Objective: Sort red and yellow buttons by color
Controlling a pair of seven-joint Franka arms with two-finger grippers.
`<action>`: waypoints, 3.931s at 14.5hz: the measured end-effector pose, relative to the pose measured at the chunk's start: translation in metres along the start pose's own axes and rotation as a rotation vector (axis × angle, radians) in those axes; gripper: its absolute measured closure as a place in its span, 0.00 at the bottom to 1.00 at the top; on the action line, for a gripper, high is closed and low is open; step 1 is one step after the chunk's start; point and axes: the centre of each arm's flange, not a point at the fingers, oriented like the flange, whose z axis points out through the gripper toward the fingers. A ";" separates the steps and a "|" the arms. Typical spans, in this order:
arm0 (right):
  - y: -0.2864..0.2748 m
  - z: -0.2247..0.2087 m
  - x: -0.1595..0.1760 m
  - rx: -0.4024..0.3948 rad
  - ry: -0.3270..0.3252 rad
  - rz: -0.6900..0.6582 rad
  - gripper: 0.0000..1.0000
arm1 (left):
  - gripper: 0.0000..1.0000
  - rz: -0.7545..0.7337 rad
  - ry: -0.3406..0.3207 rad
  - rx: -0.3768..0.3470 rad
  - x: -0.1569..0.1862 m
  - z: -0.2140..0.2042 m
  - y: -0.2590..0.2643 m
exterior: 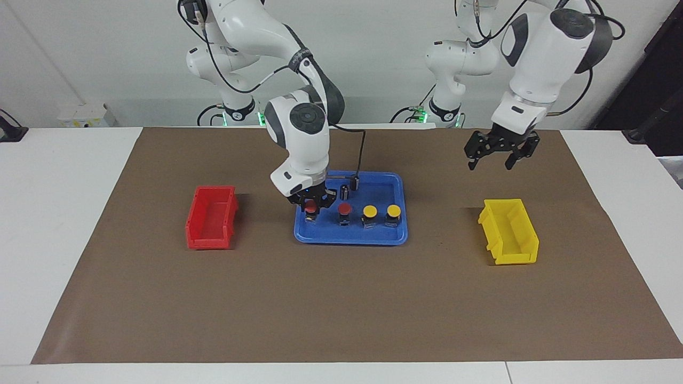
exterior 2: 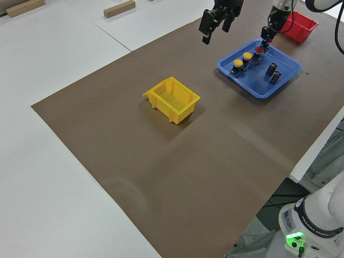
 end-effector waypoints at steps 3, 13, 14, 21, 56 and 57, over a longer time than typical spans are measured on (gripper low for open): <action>0.128 -0.062 0.014 0.005 -0.025 -0.062 0.59 | 0.01 -0.019 -0.006 -0.014 -0.008 0.049 0.067; 0.243 0.052 -0.017 0.034 0.006 -0.142 0.59 | 0.15 0.003 -0.036 -0.011 -0.015 0.181 0.125; 0.242 0.064 -0.021 0.035 0.014 -0.144 0.59 | 0.15 0.003 -0.043 -0.007 -0.021 0.186 0.129; 0.243 0.123 -0.047 0.036 0.010 -0.164 0.59 | 0.15 -0.002 -0.078 0.015 -0.028 0.192 0.129; -0.135 0.083 -0.052 0.096 0.107 -0.119 0.15 | 0.59 -0.030 -0.101 0.125 0.048 0.130 -0.184; -0.138 0.091 -0.056 0.093 0.102 -0.122 0.18 | 0.59 -0.016 -0.102 0.124 0.044 0.136 -0.183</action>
